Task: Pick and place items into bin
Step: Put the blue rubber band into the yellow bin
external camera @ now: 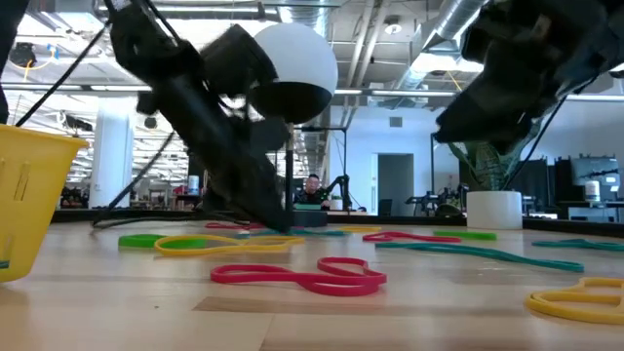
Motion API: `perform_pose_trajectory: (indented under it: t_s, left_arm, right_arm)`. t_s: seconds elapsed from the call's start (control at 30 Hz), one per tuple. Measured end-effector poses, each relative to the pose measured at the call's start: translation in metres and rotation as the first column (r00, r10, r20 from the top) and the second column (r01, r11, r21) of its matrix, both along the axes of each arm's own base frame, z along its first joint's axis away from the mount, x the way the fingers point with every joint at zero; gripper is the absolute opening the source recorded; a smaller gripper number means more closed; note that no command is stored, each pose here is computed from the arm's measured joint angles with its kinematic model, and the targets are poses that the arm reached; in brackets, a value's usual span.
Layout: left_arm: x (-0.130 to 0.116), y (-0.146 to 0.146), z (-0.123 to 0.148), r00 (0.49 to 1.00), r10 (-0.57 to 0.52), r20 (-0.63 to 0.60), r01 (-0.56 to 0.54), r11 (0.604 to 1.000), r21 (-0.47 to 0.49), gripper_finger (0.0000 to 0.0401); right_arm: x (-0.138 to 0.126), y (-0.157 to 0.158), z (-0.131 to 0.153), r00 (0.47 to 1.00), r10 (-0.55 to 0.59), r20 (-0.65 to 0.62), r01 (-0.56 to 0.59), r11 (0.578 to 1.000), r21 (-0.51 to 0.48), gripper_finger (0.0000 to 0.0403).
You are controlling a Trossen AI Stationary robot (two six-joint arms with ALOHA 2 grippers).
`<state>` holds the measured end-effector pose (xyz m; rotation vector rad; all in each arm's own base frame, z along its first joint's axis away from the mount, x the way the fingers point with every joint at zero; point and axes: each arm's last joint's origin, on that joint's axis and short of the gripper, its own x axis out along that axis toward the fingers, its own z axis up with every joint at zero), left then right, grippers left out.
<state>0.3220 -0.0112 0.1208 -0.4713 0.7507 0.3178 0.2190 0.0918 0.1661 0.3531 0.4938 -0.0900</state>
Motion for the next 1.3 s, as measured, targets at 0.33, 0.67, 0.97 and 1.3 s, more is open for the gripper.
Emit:
perform_pose_trajectory:
  t_s: [0.33,0.67,0.97,1.3]
  left_arm:
    - [-0.067,-0.066,0.132,0.846,-0.419,0.330,0.487,0.859,-0.157,0.0000]
    - [-0.159,-0.174,0.125,0.836,-0.519,0.178,0.536,0.842,-0.063,0.0000]
    - [-0.155,-0.209,0.061,0.881,-0.473,-0.028,0.473,0.881,-0.014,0.0000]
    - [-0.142,-0.208,0.023,0.898,-0.410,-0.160,0.422,0.905,0.047,0.0009]
  right_arm:
    - [-0.007,0.029,0.018,0.988,0.107,0.112,-0.113,0.992,0.052,0.0118]
    - [-0.008,0.056,0.012,0.970,0.145,0.196,-0.159,0.985,0.059,0.0118]
    - [0.004,0.063,0.003,0.952,0.094,0.291,-0.126,0.988,0.093,0.0118]
    - [0.023,0.061,-0.016,0.967,0.045,0.251,-0.073,0.992,0.101,0.0118]
